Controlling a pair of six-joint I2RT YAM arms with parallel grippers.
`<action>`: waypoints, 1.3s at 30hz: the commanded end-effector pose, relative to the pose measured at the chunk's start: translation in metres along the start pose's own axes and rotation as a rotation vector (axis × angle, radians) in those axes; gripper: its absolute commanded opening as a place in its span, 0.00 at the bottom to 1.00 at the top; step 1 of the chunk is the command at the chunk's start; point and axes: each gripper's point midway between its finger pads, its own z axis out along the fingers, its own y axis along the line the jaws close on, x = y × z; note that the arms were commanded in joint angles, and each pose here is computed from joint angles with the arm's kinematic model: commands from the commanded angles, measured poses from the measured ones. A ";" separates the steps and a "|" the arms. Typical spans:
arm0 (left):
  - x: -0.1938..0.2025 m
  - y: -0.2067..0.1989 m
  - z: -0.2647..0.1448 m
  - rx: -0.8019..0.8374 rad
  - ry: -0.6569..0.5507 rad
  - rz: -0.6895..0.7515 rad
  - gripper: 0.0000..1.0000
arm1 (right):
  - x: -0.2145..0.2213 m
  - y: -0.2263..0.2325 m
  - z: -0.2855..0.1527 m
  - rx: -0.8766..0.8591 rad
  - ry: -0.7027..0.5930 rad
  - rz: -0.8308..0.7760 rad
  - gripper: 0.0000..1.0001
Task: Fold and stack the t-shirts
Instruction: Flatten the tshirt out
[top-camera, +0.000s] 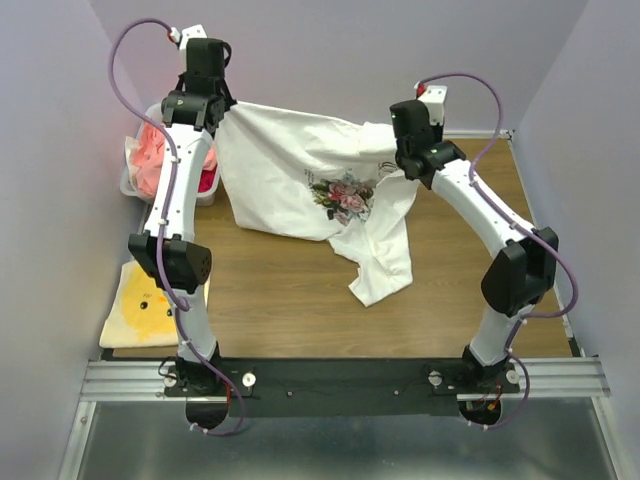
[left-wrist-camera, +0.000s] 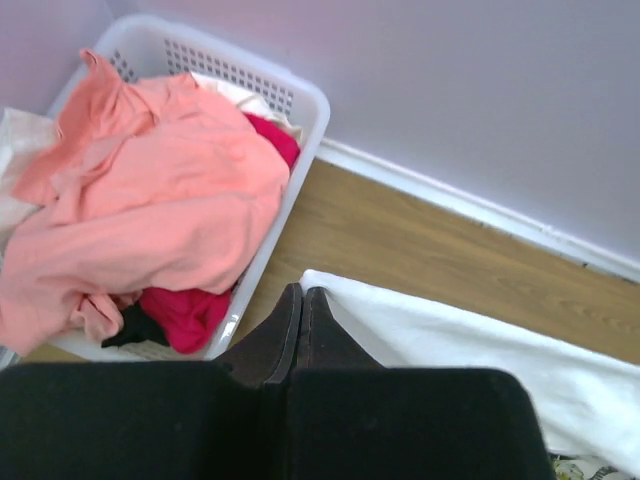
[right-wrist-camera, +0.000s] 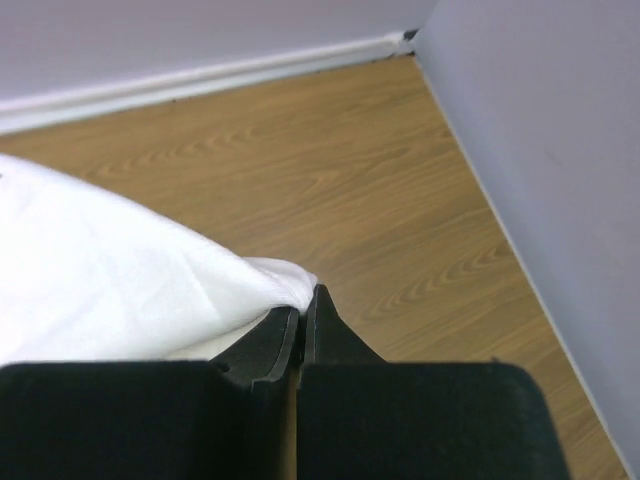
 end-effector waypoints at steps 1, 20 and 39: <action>-0.059 0.006 -0.041 0.058 -0.153 -0.043 0.00 | -0.066 -0.053 -0.029 0.084 -0.122 0.101 0.01; -0.179 0.037 -0.269 0.301 -0.702 -0.095 0.00 | -0.163 -0.176 -0.199 -0.275 -0.500 0.410 0.01; -0.188 0.047 -0.282 0.284 -0.786 -0.149 0.00 | -0.184 -0.185 -0.233 -0.402 -0.663 0.552 0.01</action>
